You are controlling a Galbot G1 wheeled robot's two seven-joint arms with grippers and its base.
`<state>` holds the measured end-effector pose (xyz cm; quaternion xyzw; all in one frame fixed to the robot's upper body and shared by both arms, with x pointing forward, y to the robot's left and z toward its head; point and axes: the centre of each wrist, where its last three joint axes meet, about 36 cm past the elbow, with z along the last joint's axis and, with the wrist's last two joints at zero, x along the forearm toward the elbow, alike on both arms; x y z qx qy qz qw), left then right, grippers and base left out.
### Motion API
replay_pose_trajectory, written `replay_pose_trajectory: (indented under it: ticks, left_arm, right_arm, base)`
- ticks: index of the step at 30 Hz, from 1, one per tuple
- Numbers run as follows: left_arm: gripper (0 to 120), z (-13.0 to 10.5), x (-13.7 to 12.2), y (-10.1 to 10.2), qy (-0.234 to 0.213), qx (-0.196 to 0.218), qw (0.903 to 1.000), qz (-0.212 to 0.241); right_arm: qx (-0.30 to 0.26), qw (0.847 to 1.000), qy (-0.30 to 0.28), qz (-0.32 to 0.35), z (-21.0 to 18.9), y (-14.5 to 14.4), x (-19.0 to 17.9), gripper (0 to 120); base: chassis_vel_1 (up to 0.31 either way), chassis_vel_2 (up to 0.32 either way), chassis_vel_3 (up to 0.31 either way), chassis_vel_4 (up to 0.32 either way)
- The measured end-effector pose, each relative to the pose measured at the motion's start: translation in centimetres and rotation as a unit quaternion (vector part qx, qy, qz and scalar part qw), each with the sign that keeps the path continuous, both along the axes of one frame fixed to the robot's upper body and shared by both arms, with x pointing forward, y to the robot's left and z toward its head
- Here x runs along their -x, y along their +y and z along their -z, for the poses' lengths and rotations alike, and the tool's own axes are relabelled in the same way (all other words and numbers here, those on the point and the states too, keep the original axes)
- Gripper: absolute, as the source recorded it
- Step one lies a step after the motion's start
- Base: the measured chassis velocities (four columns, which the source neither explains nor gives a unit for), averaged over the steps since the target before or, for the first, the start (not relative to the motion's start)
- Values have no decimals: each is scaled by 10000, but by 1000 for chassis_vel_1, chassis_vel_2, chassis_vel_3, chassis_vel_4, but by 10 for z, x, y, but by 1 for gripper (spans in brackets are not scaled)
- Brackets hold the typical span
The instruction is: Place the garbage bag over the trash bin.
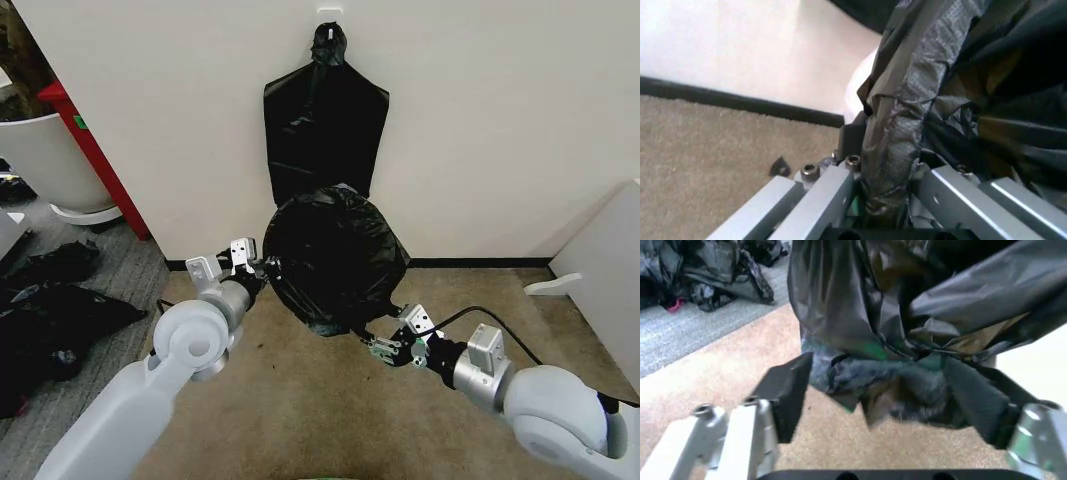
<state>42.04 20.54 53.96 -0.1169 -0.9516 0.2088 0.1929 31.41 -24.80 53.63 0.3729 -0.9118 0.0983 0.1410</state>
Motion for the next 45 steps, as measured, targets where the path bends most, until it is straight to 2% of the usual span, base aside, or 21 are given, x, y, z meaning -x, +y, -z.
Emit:
replay_pose_trajectory:
  ticks: [4, 7, 12, 15, 17, 18, 19, 22, 24, 25, 26, 29, 31, 32, 35, 39, 42, 45]
  left_arm:
    - [0, 7, -2, 4, 136, -15, 9999, -75]
    - [0, 11, -3, 6, 198, -33, 9997, -107]
    - [0, 16, -4, 7, 336, 3, 9993, -146]
    - [0, 19, -6, 10, 504, 79, 9986, -145]
    - [0, 21, -6, 15, 589, 134, 9981, -154]
    - [0, 22, -7, 19, 657, 186, 9976, -148]
    - [0, 22, -7, 19, 657, 186, 9976, -148]
    - [0, 23, -6, 30, 862, 327, 9956, -153]
    - [0, 21, -4, 36, 983, 379, 9943, -166]
    - [0, 17, -3, 39, 1042, 420, 9935, -157]
    - [0, 17, -3, 39, 1042, 420, 9935, -157]
    - [0, 3, 1, 44, 1222, 572, 9908, -120]
    - [0, -6, 4, 47, 1322, 709, 9887, -63]
    - [0, -6, 4, 47, 1322, 709, 9887, -63]
    - [0, -20, 6, 51, 1400, 764, 9872, 5]
    - [0, -29, 8, 53, 1464, 679, 9869, 55]
    - [0, -34, 9, 53, 1495, 653, 9866, 84]
    - [0, -39, 10, 52, 1511, 609, 9866, 108]
  right_arm:
    - [-153, 9999, -63, -13, -5, 3, 8, 91]
    - [-350, 9993, -116, 8, -12, 7, 13, 98]
    - [-781, 9967, -179, 99, -31, 16, 18, 100]
    - [-1249, 9915, -155, 321, -45, 18, 18, 100]
    - [-1716, 9825, -1, 725, -54, 19, 13, 100]
    - [-2073, 9732, 174, 978, -61, 18, 9, 100]
    - [-2073, 9732, 174, 978, -61, 18, 9, 100]
    - [-2927, 9437, 683, 1383, -73, 11, -3, 100]
    - [-3473, 9181, 1058, 1590, -77, 1, -12, 100]
    - [-3822, 8983, 1348, 1696, -77, -5, -16, 100]
    - [-3822, 8983, 1348, 1696, -77, -5, -16, 100]
    - [-4592, 8488, 1867, 1839, -71, -19, -23, 100]
    - [-4851, 8285, 2161, 1776, -60, -24, -25, 100]
    - [-4851, 8285, 2161, 1776, -60, -24, -25, 100]
    - [-5048, 8156, 2423, 1458, -33, -29, -23, 100]
    - [-5139, 8104, 2507, 1277, -16, -30, -20, 100]
    - [-5135, 8121, 2446, 1303, -12, -31, -23, 100]
    - [-5017, 8249, 2261, 1294, -8, -29, -28, 100]
  base:
    - [0, 0, 0, 0]
    - [0, 0, 0, 0]
    - [0, 0, 0, 0]
    - [0, 0, 0, 0]
    - [0, 0, 0, 0]
    - [0, 0, 0, 0]
    - [0, 0, 0, 0]
    - [0, 0, 0, 0]
    - [0, 0, 0, 0]
    - [0, 0, 0, 0]
    - [0, 0, 0, 0]
    - [0, 0, 0, 0]
    - [0, 0, 0, 0]
    - [0, 0, 0, 0]
    - [0, 0, 0, 0]
    - [0, 0, 0, 0]
    - [0, 0, 0, 0]
    - [0, 0, 0, 0]
